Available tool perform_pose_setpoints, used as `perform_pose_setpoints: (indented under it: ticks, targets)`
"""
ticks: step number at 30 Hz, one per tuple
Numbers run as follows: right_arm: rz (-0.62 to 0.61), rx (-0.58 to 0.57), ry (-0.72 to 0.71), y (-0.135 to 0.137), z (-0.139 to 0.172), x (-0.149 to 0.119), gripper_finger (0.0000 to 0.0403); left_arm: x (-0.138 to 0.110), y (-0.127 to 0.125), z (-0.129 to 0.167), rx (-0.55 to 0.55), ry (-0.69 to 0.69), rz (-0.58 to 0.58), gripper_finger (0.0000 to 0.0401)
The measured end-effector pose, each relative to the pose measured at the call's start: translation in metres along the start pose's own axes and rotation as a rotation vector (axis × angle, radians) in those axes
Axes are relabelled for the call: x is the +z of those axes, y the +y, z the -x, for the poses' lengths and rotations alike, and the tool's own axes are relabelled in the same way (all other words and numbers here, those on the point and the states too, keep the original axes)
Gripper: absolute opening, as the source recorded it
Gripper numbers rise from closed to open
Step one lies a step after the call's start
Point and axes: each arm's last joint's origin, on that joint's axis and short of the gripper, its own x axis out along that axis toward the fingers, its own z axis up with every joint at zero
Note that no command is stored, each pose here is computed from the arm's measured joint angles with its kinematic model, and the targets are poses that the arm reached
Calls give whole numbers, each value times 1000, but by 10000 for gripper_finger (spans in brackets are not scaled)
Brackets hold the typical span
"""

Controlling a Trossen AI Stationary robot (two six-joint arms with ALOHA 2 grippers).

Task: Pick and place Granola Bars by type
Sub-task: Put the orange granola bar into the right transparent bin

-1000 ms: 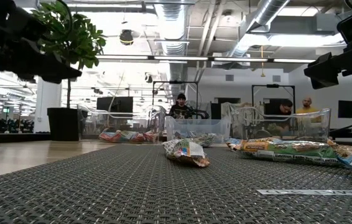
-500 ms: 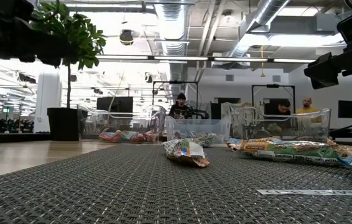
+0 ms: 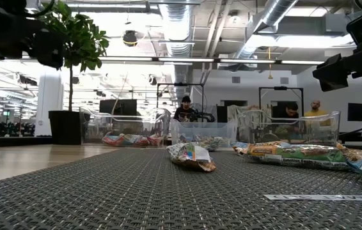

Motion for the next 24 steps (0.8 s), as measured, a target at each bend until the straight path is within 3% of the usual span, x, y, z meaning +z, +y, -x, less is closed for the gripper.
perform_pose_setpoints:
  ticks: [6, 24]
  targets:
    - [0, 0, 0, 0, 0, 0, 221, -2, 3, 0, 98, 24, 26, 184]
    - [0, 0, 0, 0, 0, 0, 221, -2, 3, 0, 99, 28, 25, 184]
